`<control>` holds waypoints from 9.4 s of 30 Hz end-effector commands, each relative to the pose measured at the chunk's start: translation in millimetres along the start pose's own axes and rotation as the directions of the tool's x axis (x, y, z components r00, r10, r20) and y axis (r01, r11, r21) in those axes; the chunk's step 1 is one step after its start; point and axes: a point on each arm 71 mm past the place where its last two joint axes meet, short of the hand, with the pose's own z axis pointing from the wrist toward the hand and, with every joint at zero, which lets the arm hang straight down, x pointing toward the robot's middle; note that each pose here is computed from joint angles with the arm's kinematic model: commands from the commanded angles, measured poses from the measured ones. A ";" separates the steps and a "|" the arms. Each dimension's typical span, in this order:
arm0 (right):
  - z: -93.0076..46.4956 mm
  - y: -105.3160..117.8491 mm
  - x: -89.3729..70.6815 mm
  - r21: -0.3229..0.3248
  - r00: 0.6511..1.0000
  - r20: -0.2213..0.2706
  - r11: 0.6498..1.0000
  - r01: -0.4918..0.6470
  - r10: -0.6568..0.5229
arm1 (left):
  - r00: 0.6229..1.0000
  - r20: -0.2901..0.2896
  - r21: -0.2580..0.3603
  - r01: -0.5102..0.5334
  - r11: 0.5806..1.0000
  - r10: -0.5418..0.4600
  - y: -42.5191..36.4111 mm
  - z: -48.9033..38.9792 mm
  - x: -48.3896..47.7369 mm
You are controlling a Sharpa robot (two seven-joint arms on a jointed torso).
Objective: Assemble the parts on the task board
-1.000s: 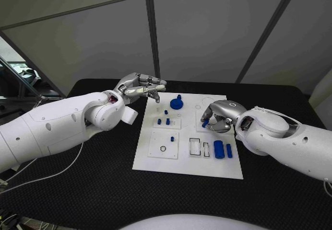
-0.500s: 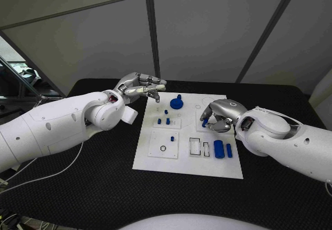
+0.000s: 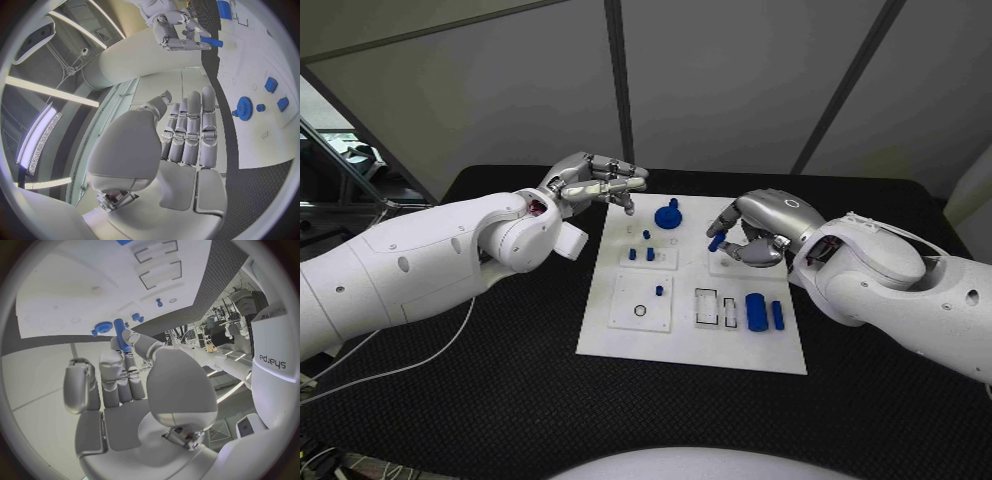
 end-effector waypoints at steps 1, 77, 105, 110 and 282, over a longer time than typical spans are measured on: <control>5.3 18.5 -3.1 -0.059 0.998 0.037 0.997 -0.045 0.048 | 1.000 -0.010 0.011 0.008 1.000 -0.008 -1.5 1.1 1.4; 33.6 90.1 92.8 -0.206 0.978 -0.204 0.975 -0.078 0.035 | 1.000 -0.018 0.015 0.012 1.000 -0.012 -1.0 5.9 5.5; 29.6 99.1 88.9 -0.219 0.983 -0.184 0.976 -0.017 -0.025 | 1.000 -0.017 0.013 0.012 1.000 -0.011 -0.9 5.2 4.5; 31.7 102.2 92.8 -0.211 0.973 -0.220 0.977 0.022 -0.069 | 1.000 -0.019 0.013 0.012 1.000 -0.012 -1.0 5.4 5.2; -91.9 -35.8 69.4 0.604 0.926 -0.146 0.772 -0.196 0.349 | 1.000 0.002 -0.013 0.019 1.000 -0.019 4.4 -1.7 -4.8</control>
